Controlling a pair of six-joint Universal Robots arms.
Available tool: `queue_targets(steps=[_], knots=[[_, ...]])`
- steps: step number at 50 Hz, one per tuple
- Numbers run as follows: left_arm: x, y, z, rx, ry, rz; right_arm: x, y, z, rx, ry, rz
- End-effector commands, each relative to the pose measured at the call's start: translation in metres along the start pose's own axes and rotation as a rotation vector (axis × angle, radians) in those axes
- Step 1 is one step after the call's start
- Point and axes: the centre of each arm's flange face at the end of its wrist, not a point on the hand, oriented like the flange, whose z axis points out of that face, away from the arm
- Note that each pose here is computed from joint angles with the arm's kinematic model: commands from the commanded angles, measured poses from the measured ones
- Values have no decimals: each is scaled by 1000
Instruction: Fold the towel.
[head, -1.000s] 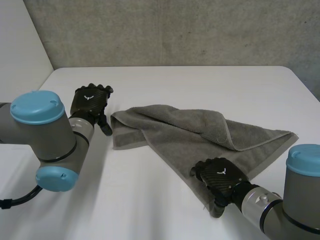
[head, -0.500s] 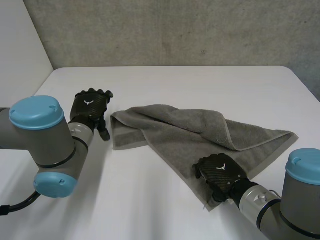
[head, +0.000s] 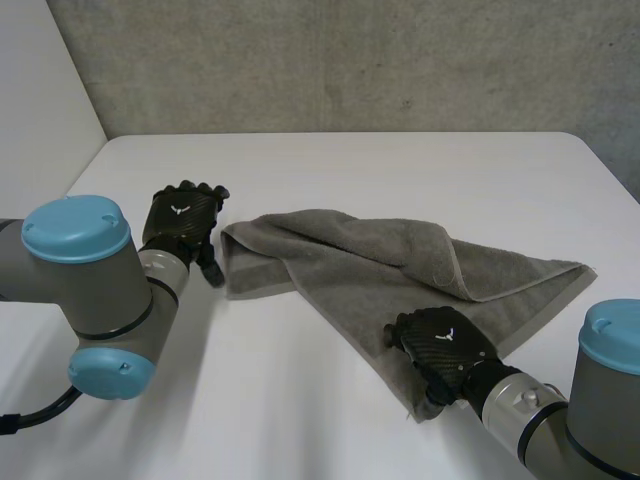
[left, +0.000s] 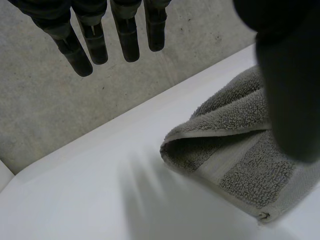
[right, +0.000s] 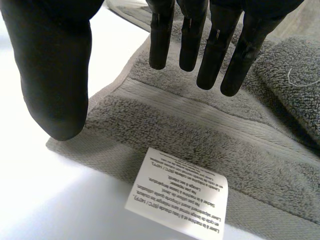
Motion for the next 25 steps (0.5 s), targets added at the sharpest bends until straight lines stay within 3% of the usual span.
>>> queue_targets(steps=[1, 25], knots=[[0, 2, 1, -5, -1, 1, -4, 1, -1, -2, -19, 3], [0, 5, 1, -14, 0, 0, -8, 9, 10, 0, -26, -21]])
